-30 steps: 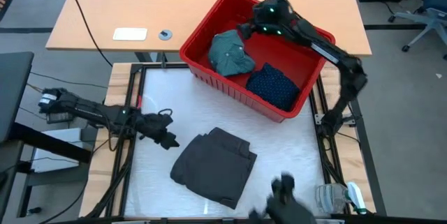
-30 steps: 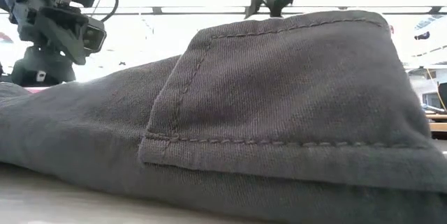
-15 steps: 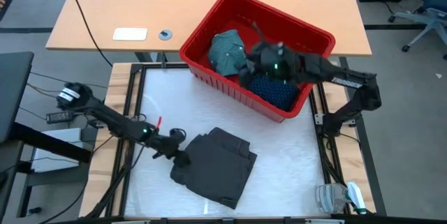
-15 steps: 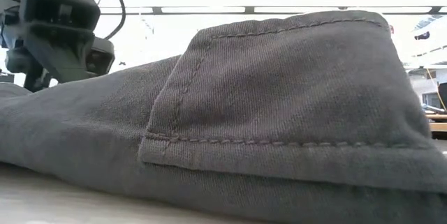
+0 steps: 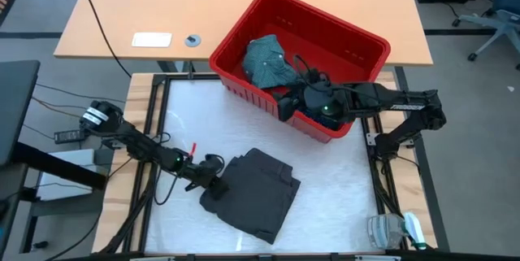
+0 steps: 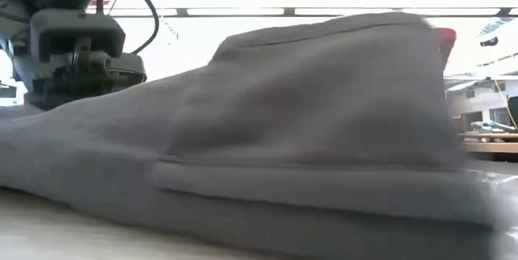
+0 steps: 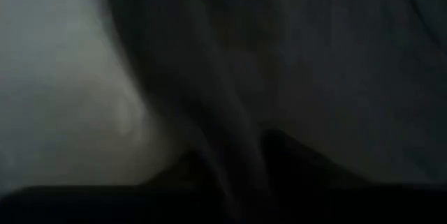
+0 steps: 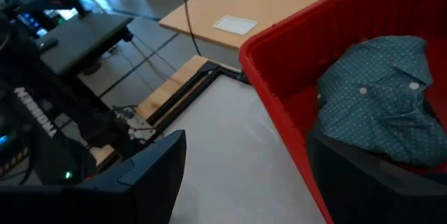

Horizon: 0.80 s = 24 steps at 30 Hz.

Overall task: Fold laundry
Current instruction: Put the black shorts into the red bin

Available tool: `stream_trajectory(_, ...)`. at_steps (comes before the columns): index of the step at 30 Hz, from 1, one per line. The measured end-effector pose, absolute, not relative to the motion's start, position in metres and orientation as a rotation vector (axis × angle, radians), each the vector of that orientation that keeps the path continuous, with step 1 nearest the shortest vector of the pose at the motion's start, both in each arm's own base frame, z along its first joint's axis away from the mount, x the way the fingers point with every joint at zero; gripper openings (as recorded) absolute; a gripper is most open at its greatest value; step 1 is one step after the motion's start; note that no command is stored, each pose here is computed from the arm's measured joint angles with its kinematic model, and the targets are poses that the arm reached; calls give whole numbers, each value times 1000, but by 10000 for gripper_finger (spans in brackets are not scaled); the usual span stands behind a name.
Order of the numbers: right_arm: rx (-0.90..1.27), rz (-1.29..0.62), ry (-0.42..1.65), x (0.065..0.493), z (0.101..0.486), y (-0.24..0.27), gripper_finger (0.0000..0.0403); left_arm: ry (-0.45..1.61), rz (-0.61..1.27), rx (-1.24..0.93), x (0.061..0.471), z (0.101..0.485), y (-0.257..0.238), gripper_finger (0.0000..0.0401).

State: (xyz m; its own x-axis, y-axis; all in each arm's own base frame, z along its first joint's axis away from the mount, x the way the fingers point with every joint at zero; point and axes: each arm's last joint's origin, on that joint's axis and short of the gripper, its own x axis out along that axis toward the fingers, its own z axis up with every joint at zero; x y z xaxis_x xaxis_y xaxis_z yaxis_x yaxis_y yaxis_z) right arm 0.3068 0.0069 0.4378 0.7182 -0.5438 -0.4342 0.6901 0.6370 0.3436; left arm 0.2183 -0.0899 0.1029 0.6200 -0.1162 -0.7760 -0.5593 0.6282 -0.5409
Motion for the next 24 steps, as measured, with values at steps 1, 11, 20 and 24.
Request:
stream_trajectory(1,517,-724,302,309,437,7,296,887,285,-840,218,102,-89,100)
stream_trajectory(11,383,-589,479,334,414,2,284,919,127,-533,203,163,-73,7)
stream_trajectory(20,319,-204,643,365,388,-28,286,882,-89,94,185,286,-49,6)
stream_trajectory(24,270,35,591,382,383,-34,286,840,-128,325,186,328,-37,6)
